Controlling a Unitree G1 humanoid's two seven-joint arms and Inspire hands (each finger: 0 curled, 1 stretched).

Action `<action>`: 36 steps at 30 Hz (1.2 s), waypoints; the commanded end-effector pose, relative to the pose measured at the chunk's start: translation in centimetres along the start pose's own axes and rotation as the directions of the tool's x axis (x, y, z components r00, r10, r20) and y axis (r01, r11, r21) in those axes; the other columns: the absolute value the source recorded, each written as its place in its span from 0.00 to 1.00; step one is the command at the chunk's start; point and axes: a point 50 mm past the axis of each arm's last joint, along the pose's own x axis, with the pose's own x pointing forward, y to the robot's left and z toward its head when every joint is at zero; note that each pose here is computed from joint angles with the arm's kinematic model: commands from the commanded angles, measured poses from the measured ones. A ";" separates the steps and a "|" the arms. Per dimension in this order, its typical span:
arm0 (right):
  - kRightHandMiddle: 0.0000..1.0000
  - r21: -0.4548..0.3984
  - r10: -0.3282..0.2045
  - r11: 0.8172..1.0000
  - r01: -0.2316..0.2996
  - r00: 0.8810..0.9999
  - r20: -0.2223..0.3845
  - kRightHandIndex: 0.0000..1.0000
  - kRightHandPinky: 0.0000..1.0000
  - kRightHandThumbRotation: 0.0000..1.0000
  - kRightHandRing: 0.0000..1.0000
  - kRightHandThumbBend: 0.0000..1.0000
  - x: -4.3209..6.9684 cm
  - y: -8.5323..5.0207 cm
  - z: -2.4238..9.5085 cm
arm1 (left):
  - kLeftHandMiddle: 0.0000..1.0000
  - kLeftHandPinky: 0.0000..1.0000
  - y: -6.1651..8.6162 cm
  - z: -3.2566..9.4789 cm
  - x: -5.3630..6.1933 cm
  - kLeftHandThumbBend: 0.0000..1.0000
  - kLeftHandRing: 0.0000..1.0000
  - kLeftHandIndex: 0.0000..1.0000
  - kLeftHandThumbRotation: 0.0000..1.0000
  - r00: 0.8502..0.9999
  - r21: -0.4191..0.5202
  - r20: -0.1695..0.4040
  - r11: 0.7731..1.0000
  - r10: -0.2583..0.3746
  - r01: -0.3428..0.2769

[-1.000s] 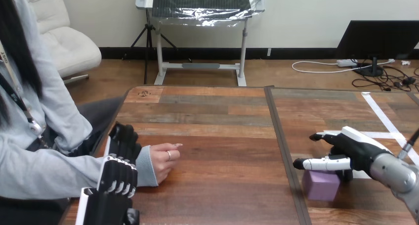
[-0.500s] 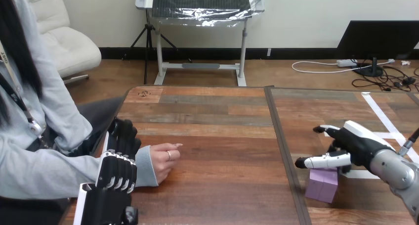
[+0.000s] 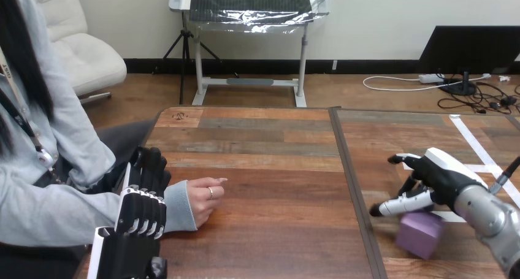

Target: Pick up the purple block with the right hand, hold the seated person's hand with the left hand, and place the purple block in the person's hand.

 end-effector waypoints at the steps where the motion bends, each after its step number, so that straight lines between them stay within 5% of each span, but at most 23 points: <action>1: 0.61 -0.014 -0.032 0.999 0.032 0.999 -0.001 0.85 0.41 0.10 0.54 0.99 0.1 1.0 0.4 | 1.00 1.00 0.0 0.7 2.5 0.98 1.00 1.00 0.73 0.993 0.010 0.109 0.999 -0.039 0.038; 6: 0.71 -0.025 -0.044 0.999 0.044 0.999 -0.013 0.82 0.51 0.07 0.65 0.97 0.1 1.4 0.4 | 1.00 1.00 0.0 0.8 2.4 0.99 1.00 1.00 0.73 0.993 0.008 0.108 0.999 -0.040 0.039; 21: 0.36 0.040 -0.044 0.998 0.044 0.999 -0.016 0.88 0.37 0.39 0.30 1.00 0.0 1.7 0.1 | 1.00 1.00 0.1 0.9 2.4 0.97 1.00 1.00 0.72 0.993 0.004 0.111 0.999 -0.048 0.048; 30: 0.48 0.044 -0.041 0.998 0.041 0.999 0.000 0.91 0.51 0.58 0.44 1.00 -0.1 1.1 0.1 | 1.00 1.00 0.1 0.8 2.4 0.96 1.00 0.99 0.71 0.993 0.002 0.109 0.999 -0.036 0.036; 36: 0.26 0.063 -0.048 0.997 0.046 0.999 0.025 0.92 0.33 0.69 0.21 1.00 -0.3 0.7 0.2 | 1.00 1.00 0.1 0.8 2.4 0.97 1.00 0.99 0.72 0.993 0.001 0.109 0.999 -0.048 0.048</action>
